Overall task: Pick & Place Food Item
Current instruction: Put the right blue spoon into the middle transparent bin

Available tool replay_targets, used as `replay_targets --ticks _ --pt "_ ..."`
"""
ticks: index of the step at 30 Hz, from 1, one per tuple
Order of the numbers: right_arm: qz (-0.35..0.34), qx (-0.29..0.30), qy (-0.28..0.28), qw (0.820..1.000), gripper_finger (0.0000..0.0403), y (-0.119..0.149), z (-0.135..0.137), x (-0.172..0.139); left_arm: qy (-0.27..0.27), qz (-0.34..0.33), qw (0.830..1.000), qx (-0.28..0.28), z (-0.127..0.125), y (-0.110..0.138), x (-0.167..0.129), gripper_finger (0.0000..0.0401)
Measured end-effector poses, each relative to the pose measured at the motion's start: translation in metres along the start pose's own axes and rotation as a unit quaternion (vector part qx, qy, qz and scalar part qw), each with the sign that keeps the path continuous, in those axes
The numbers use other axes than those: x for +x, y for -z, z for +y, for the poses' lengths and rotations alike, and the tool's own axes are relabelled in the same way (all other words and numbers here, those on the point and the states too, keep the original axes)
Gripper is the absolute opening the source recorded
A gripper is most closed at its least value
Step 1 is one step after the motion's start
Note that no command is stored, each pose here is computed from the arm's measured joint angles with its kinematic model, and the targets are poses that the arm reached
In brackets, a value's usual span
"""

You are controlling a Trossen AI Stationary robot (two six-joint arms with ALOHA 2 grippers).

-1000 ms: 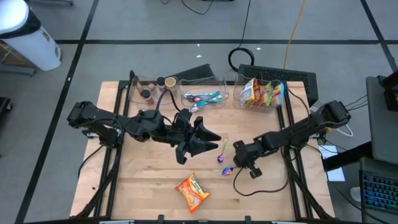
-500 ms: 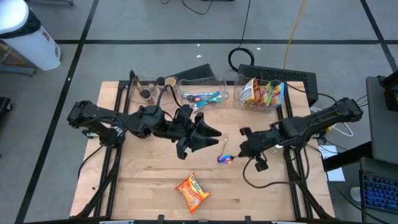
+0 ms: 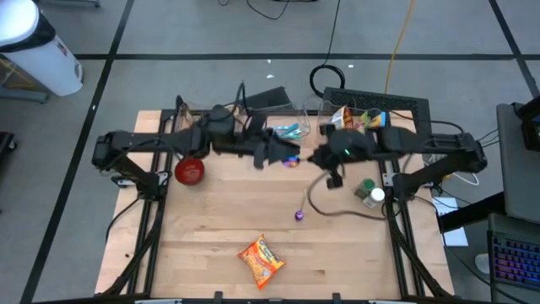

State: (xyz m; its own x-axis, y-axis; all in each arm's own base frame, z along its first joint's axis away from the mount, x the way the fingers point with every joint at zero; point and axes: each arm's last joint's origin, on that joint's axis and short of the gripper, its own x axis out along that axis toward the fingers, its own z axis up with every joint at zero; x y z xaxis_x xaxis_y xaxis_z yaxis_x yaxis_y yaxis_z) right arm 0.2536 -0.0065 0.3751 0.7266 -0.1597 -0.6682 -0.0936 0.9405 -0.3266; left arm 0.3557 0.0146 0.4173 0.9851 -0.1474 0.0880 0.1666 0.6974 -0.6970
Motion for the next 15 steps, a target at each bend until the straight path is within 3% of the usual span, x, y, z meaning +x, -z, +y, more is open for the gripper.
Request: replay_targets --ticks 4,8,15 --pt "0.031 -0.015 0.016 0.999 0.0000 0.003 -0.030 0.024 -0.020 0.009 1.000 -0.002 0.026 -0.023 -0.010 0.0182" --pt "0.038 -0.007 0.009 0.999 0.0000 0.012 -0.059 0.055 -0.006 0.008 1.000 0.011 0.046 -0.050 -0.026 0.0182" --pt "0.027 0.035 0.028 0.999 0.0000 0.030 -0.106 0.102 0.030 0.022 0.998 0.042 0.058 -0.088 -0.063 0.0182"
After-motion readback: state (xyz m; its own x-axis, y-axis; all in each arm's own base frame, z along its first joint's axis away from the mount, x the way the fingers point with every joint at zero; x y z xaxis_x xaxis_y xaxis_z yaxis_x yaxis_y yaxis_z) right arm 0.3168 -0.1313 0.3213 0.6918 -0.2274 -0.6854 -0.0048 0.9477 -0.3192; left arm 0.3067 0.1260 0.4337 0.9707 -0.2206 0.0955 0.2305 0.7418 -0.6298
